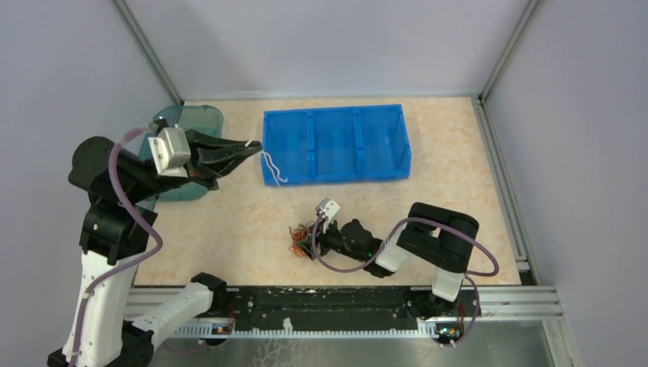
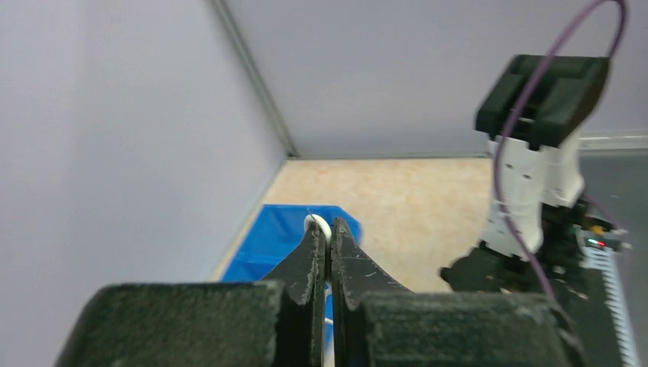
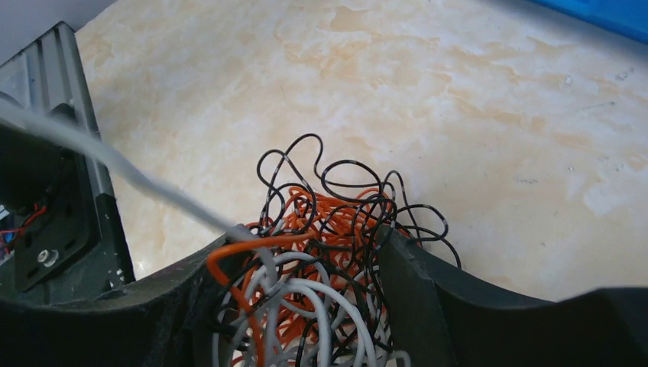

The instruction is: Untangle the cables

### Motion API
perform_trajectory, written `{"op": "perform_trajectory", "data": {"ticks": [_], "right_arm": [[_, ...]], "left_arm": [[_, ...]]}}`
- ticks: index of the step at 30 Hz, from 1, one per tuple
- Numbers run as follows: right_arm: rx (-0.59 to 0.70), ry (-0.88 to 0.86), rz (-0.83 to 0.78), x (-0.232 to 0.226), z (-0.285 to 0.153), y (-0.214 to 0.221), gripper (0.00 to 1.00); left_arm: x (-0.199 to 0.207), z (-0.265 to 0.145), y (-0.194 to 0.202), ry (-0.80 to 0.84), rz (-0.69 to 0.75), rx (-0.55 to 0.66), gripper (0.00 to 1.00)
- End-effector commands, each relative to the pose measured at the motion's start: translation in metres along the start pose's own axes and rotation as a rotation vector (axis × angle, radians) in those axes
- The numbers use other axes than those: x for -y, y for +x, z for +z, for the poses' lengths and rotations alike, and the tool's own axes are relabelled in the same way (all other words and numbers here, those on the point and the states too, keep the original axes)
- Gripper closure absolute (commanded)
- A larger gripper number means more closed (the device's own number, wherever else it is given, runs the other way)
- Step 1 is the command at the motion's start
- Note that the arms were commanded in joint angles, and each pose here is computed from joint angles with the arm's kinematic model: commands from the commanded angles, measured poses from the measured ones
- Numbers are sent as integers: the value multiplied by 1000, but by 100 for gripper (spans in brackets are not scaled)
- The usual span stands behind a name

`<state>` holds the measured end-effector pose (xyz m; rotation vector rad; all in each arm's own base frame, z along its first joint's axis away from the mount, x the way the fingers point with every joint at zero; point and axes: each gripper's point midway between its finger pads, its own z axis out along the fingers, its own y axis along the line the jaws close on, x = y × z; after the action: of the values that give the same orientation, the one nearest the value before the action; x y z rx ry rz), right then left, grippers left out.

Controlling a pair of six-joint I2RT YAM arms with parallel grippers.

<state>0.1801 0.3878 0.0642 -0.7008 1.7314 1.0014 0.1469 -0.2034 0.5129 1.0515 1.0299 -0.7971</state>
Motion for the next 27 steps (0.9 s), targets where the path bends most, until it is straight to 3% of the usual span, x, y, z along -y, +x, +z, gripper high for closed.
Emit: {"op": "perform_trajectory", "data": {"ticks": [1,9,15,20,27], "right_arm": [[72,17,33,-1,-12,-12,39],[81,50,67,7,-23,-5,39],[79,62,76,10,-29,-2,39],[125,59,75,7,-33,-21,31],[199,66,14,-5,-38,-87,17]], "left_arm": [[-37,-13,-56,-229,265,141,99],[-82,-41,-115,-535,533,262,100],[-92,-53,-151,-628,650,321,100],[-81,-37,-134,-502,577,265,98],[-67,-22,-70,-390,407,161,98]]}}
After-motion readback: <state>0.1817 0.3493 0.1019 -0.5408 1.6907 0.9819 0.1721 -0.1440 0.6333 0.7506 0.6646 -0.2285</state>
